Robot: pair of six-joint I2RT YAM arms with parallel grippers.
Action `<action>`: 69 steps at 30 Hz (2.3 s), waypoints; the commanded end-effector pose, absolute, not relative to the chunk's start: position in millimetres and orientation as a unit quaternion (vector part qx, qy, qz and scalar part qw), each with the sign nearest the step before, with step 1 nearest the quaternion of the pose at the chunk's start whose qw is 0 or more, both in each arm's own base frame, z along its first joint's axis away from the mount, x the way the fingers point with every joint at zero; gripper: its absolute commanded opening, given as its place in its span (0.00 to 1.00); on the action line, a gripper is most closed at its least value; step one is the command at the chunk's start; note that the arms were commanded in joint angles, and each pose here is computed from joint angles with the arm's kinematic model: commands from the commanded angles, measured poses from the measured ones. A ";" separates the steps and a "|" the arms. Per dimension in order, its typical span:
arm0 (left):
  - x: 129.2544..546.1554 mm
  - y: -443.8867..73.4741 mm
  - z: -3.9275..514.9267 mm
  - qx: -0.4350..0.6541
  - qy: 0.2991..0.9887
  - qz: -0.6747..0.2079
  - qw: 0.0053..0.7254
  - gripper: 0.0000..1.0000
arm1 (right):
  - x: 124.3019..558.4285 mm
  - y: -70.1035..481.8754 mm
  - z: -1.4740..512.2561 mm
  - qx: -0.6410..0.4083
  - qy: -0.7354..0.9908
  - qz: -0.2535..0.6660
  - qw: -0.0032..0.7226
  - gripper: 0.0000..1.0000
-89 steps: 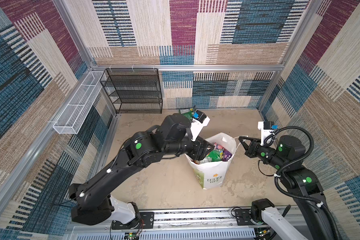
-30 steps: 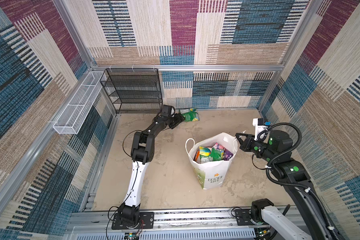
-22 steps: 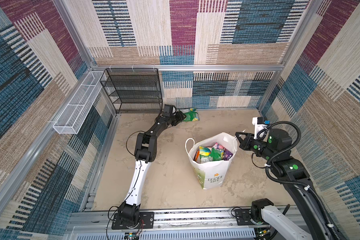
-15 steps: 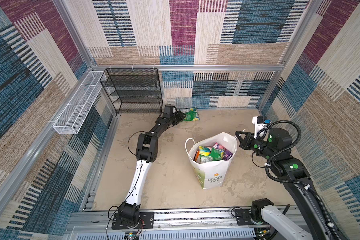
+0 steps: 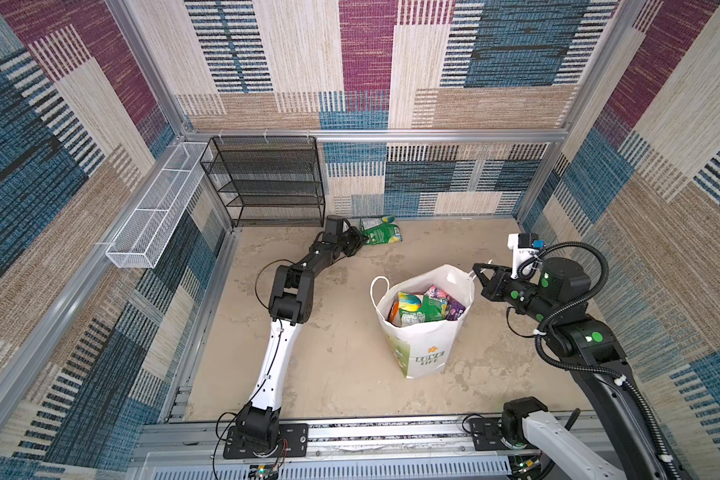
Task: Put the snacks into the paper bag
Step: 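Grasp the remaining green Fox's packet by its edge with the left gripper, then lift the green packet with the left gripper and carry it over the bag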
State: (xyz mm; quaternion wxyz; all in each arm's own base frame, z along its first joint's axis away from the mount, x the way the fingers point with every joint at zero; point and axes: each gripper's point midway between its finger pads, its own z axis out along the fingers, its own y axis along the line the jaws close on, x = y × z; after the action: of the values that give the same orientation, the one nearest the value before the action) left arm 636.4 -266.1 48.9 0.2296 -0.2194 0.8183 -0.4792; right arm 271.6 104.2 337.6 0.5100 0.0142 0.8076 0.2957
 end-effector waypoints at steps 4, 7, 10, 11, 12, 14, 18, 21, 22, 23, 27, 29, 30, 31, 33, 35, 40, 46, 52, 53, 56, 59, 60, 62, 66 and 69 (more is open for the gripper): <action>599.9 -259.1 183.8 -0.162 0.755 -0.554 0.312 0.00 | 265.9 102.6 349.3 0.011 0.797 0.298 0.524 0.03; 569.8 -248.2 212.9 -0.145 0.750 -0.553 0.333 0.00 | 262.2 103.5 350.4 0.010 0.794 0.304 0.526 0.03; 538.1 -231.6 232.5 -0.141 0.747 -0.549 0.346 0.00 | 257.9 104.0 351.2 0.008 0.792 0.308 0.526 0.03; 526.2 -224.7 239.1 -0.140 0.744 -0.551 0.351 0.00 | 256.0 104.1 352.3 0.009 0.792 0.311 0.526 0.03; 514.1 -217.1 244.4 -0.139 0.740 -0.552 0.359 0.00 | 253.2 104.8 354.1 0.007 0.790 0.314 0.526 0.03; 492.8 -203.1 250.0 -0.141 0.740 -0.546 0.367 0.00 | 248.3 105.6 356.3 0.006 0.786 0.321 0.528 0.03; 444.0 -181.1 272.0 -0.133 0.748 -0.518 0.394 0.00 | 244.0 106.4 356.5 0.006 0.784 0.328 0.528 0.03; 409.1 -165.0 289.2 -0.127 0.757 -0.483 0.421 0.00 | 243.1 108.3 356.5 0.004 0.781 0.335 0.528 0.03; 395.7 -158.3 297.1 -0.123 0.762 -0.467 0.433 0.00 | 242.9 109.5 356.4 0.002 0.780 0.338 0.527 0.03; 382.7 -151.8 303.2 -0.121 0.768 -0.450 0.440 0.00 | 243.1 110.6 356.7 0.000 0.779 0.341 0.526 0.03; 337.0 -136.8 332.0 -0.094 0.771 -0.418 0.471 0.00 | 240.9 112.9 357.0 -0.001 0.774 0.352 0.526 0.03; 316.3 -135.6 349.8 -0.074 0.768 -0.419 0.478 0.00 | 239.6 114.1 356.9 -0.002 0.772 0.357 0.526 0.03; 307.7 -137.5 359.5 -0.063 0.763 -0.428 0.480 0.00 | 239.3 115.0 356.5 -0.003 0.772 0.359 0.525 0.03; 298.3 -140.2 372.5 -0.047 0.755 -0.438 0.485 0.00 | 239.4 115.4 355.9 -0.003 0.772 0.361 0.523 0.03; 282.2 -146.4 396.8 -0.016 0.740 -0.461 0.490 0.00 | 238.8 117.1 355.3 -0.004 0.771 0.367 0.520 0.03; 265.1 -154.6 420.1 0.013 0.722 -0.491 0.487 0.00 | 238.1 117.8 355.3 -0.004 0.770 0.370 0.520 0.03; 233.2 -171.5 466.8 0.078 0.678 -0.553 0.478 0.00 | 236.1 118.7 356.8 -0.004 0.766 0.377 0.521 0.04; 204.8 -191.7 508.8 0.145 0.640 -0.583 0.479 0.00 | 234.2 119.5 358.6 -0.004 0.763 0.382 0.521 0.04; 184.9 -246.4 518.4 0.230 0.620 -0.613 0.433 0.00 | 231.9 120.9 360.6 -0.006 0.763 0.387 0.518 0.04; 184.3 -253.6 517.7 0.237 0.619 -0.614 0.429 0.00 | 230.7 120.6 362.0 -0.006 0.762 0.387 0.519 0.04; 182.2 -279.2 511.7 0.260 0.619 -0.618 0.408 0.00 | 228.1 119.8 363.8 -0.007 0.762 0.386 0.520 0.04; 185.4 -303.7 498.3 0.278 0.639 -0.600 0.393 0.00 | 226.2 119.2 364.6 -0.007 0.764 0.383 0.519 0.04; 186.7 -311.7 491.6 0.285 0.649 -0.589 0.389 0.00 | 225.6 119.0 364.9 -0.008 0.764 0.382 0.519 0.04; 188.4 -325.8 480.3 0.297 0.664 -0.571 0.381 0.00 | 224.1 118.3 365.4 -0.008 0.765 0.381 0.520 0.04; 198.7 -352.4 449.7 0.313 0.704 -0.521 0.366 0.00 | 222.7 117.5 366.4 -0.007 0.765 0.379 0.520 0.04; 200.8 -368.5 430.9 0.332 0.722 -0.496 0.349 0.00 | 222.7 117.6 365.1 -0.007 0.766 0.379 0.519 0.04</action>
State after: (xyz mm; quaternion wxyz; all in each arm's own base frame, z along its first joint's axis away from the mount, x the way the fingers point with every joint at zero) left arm 192.7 -364.1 444.4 0.3293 0.3086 0.7101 -0.5404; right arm 223.4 116.6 351.1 0.5008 0.0017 0.7814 0.3723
